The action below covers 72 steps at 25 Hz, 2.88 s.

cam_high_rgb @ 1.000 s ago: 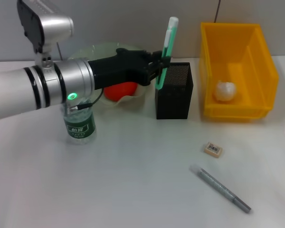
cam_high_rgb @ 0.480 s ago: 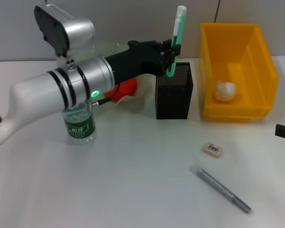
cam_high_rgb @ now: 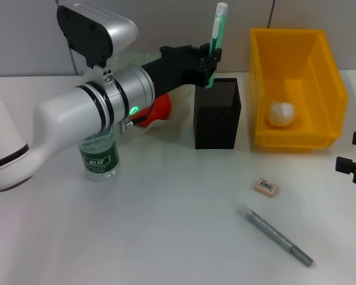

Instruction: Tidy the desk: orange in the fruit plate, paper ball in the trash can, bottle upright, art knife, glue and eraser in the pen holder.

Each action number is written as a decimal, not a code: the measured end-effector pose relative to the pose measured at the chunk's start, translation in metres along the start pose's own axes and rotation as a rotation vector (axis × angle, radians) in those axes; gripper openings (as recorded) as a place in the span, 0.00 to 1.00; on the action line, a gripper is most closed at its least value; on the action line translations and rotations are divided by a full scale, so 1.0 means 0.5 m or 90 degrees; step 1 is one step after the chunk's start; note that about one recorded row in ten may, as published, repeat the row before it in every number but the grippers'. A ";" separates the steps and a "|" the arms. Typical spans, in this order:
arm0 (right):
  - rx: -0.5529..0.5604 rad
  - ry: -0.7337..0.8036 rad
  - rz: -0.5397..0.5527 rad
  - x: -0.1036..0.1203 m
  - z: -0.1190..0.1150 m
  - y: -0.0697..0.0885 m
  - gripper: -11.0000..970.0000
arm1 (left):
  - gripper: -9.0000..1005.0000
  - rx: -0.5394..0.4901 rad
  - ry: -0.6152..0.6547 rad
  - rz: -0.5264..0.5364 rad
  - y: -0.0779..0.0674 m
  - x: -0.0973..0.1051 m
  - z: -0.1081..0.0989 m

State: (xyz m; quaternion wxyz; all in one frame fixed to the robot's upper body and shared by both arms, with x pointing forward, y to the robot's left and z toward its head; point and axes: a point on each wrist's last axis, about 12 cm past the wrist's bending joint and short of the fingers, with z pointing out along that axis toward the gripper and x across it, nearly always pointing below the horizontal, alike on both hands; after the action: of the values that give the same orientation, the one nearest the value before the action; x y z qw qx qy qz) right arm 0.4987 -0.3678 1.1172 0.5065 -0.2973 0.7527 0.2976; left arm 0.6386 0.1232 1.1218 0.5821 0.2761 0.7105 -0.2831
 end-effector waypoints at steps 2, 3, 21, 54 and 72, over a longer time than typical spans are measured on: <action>-0.003 0.000 -0.001 -0.001 0.001 0.000 0.86 | 0.27 -0.009 0.005 -0.001 -0.001 0.003 0.003; -0.003 -0.001 -0.002 -0.002 0.002 0.000 0.86 | 0.27 -0.009 0.007 0.000 -0.002 0.004 0.004; -0.015 -0.009 -0.013 -0.016 0.022 -0.001 0.86 | 0.29 -0.002 0.035 0.015 -0.021 0.030 0.006; -0.034 0.001 0.000 -0.021 0.036 0.003 0.86 | 0.71 0.031 0.007 -0.022 -0.026 0.059 -0.044; -0.020 0.291 0.079 -0.187 0.139 0.022 0.86 | 0.78 0.174 -0.128 0.001 0.015 0.105 -0.474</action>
State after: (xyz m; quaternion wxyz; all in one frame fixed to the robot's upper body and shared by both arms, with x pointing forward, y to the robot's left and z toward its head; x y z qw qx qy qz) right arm 0.5602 -0.2951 1.1851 0.2992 -0.3178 0.8598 0.2649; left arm 0.4759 0.3030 1.1078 0.6077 0.3235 0.6032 -0.4027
